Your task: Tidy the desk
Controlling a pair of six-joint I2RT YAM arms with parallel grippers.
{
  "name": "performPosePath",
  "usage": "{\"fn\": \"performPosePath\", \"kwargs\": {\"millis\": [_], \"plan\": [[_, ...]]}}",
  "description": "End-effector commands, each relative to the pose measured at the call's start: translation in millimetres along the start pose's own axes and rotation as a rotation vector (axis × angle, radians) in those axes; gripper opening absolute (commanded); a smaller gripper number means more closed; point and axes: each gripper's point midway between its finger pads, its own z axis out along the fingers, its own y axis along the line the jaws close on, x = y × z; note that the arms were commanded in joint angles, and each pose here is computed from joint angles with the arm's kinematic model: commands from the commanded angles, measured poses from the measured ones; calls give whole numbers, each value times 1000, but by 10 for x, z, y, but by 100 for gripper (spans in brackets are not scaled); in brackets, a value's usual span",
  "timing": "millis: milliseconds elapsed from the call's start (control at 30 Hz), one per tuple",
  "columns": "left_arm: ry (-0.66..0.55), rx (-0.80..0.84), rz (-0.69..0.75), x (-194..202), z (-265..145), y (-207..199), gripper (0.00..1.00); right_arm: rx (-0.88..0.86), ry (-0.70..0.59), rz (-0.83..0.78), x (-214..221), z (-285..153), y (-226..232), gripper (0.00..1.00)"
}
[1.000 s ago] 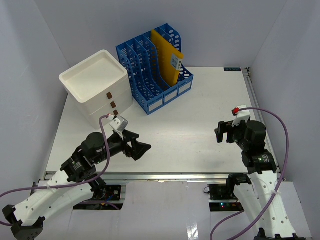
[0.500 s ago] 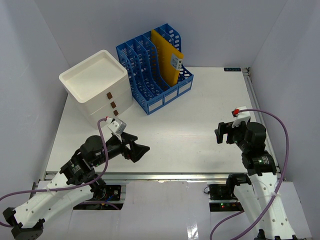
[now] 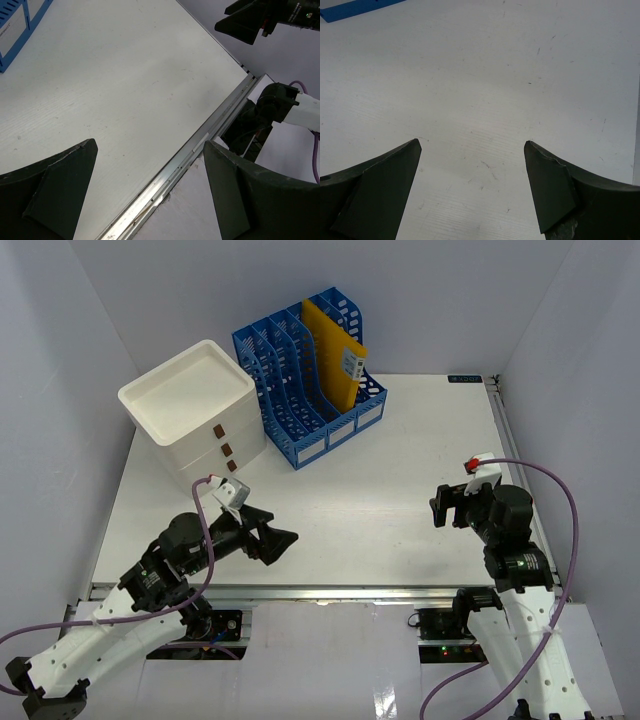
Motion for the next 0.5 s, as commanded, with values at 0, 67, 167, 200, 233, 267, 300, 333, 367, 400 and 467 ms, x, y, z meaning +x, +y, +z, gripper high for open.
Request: {"fn": "performPosePath", "kwargs": {"millis": [0, 67, 167, 200, 233, 267, 300, 333, 367, 400, 467], "plan": [[4, -10, -8, 15, 0, 20, 98, 20, -48, -8, -110, 4, -41, 90], [8, -13, -9, 18, 4, 23, 98, 7, -36, -12, -92, 18, -24, 90], [17, -25, -13, 39, 12, 46, 98, -20, -12, -25, -62, 58, 9, 90], [19, -30, -16, 47, 15, 56, 98, -29, -3, -35, -52, 73, 16, 90], [19, -37, -17, 54, 16, 70, 98, -32, 2, -51, -50, 83, 12, 90], [15, -44, -15, 52, 16, 85, 98, -32, 4, -73, -54, 93, 1, 90], [14, -50, -10, 50, 16, 99, 98, -26, 4, -96, -56, 100, -21, 90], [10, -61, -1, 43, 17, 121, 98, -21, -2, -116, -68, 104, -38, 90], [5, -73, 8, 34, 17, 145, 98, -19, -10, -133, -83, 107, -47, 90], [0, -83, 13, 25, 18, 165, 98, -23, -15, -144, -97, 111, -45, 90], [-11, -125, 23, 6, 23, 245, 98, -40, -17, -148, -106, 129, -21, 90]]}}
